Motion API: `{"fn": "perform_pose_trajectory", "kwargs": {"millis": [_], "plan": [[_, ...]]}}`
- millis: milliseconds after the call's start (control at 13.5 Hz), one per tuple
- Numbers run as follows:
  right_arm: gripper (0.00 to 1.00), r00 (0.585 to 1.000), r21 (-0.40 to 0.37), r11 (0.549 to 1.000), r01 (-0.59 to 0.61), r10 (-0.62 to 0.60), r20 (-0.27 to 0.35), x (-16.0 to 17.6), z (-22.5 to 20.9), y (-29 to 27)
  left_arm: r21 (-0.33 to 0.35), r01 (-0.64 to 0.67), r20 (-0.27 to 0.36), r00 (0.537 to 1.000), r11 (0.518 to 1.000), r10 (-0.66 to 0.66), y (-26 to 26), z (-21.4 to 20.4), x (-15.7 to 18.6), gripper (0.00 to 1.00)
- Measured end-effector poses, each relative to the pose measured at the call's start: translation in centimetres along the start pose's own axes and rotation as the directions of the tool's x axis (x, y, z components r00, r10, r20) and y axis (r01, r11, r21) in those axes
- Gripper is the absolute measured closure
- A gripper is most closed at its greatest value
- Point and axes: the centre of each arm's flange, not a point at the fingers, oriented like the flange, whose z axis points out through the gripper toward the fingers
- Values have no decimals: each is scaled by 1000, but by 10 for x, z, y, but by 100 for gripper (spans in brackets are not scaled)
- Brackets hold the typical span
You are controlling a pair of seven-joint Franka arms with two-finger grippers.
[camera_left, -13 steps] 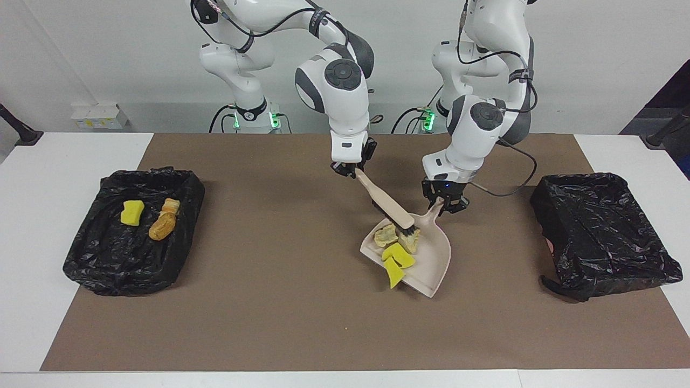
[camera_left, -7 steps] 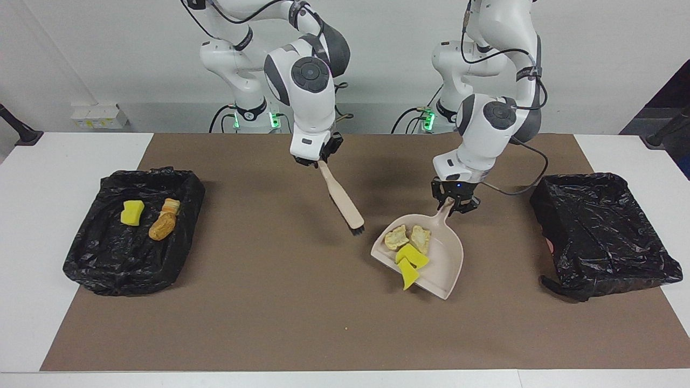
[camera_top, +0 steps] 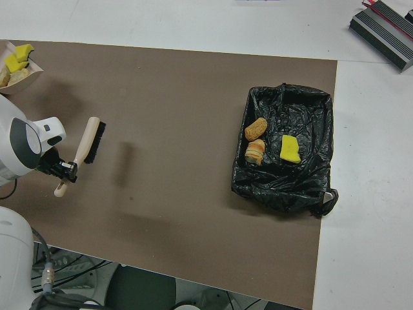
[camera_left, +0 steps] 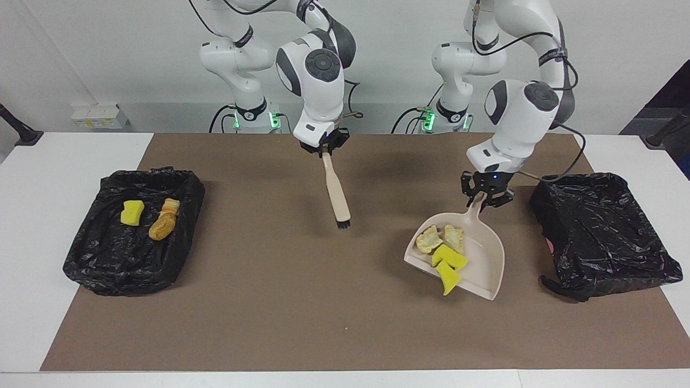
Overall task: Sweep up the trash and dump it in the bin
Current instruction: 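Carry the dustpan to the bin with the left gripper while the right withdraws, then tip the dustpan over the bin with the left gripper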
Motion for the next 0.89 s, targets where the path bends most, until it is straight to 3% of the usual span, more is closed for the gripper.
{"fn": "perform_pose_trajectory", "kwargs": {"millis": [297, 520, 668, 891], "plan": [[74, 998, -6, 998, -68, 68, 4, -38, 37, -37, -43, -71, 35, 997, 997, 72, -79, -35, -70, 69], [74, 1000, -13, 999, -29, 29, 9, -51, 62, -57, 16, -183, 34, 983, 983, 182, -141, -52, -132, 69], [74, 1000, -25, 1000, -2, 2, 4, -53, 78, -63, 98, -304, 131, 948, 948, 291, -166, -56, -153, 69], [74, 1000, -29, 999, 17, -17, -2, -59, 97, -64, 150, -404, 279, 893, 902, 354, -188, -51, -165, 69]]}}
